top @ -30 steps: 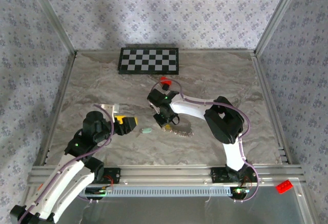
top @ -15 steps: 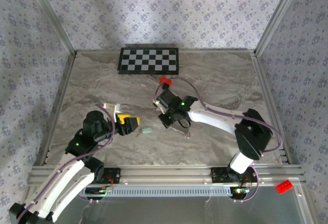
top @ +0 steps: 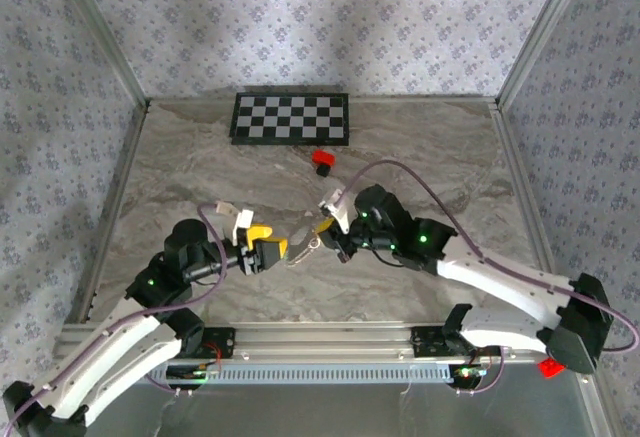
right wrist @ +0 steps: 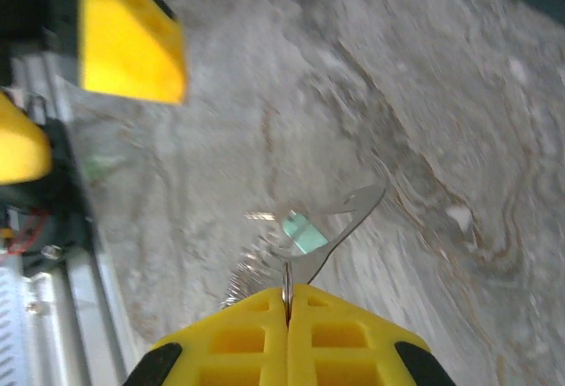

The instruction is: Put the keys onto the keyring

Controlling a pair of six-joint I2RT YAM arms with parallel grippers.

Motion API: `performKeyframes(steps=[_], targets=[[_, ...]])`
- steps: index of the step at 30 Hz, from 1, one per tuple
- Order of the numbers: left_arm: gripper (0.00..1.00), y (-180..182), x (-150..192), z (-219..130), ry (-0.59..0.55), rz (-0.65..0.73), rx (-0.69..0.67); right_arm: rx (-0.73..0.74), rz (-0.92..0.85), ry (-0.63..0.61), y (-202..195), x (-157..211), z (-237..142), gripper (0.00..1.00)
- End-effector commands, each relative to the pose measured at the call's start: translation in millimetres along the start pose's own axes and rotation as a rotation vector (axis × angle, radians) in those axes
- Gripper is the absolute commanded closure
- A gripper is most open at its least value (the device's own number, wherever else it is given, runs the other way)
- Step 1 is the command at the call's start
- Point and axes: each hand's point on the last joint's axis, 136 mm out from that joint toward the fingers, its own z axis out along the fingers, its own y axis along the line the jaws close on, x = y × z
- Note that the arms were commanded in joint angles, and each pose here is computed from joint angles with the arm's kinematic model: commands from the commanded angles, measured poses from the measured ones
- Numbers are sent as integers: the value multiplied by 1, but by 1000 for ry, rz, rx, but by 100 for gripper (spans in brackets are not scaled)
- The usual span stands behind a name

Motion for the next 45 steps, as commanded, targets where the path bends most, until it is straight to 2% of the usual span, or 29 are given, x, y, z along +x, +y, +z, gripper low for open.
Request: performKeyframes(steps=[1, 10, 21, 27, 33, 45], targets=[[32, -42, -30, -6, -71, 134, 131, -128, -65, -136, 27, -23, -17, 100], [38, -105, -37, -9, -78, 253, 340, -355, -136, -389, 72, -58, -70, 100], [47, -148, -51, -21, -112, 325, 479, -479, -172, -590, 97, -83, -124, 100], [54, -159, -52, -24, -132, 363, 522, -498, -168, -617, 99, -85, -130, 100], [62, -160, -63, -26, -187, 394, 506, -484, -160, -624, 95, -82, -126, 100], [68, -164, -73, -18, -230, 431, 502, -459, -154, -641, 88, -77, -120, 100]])
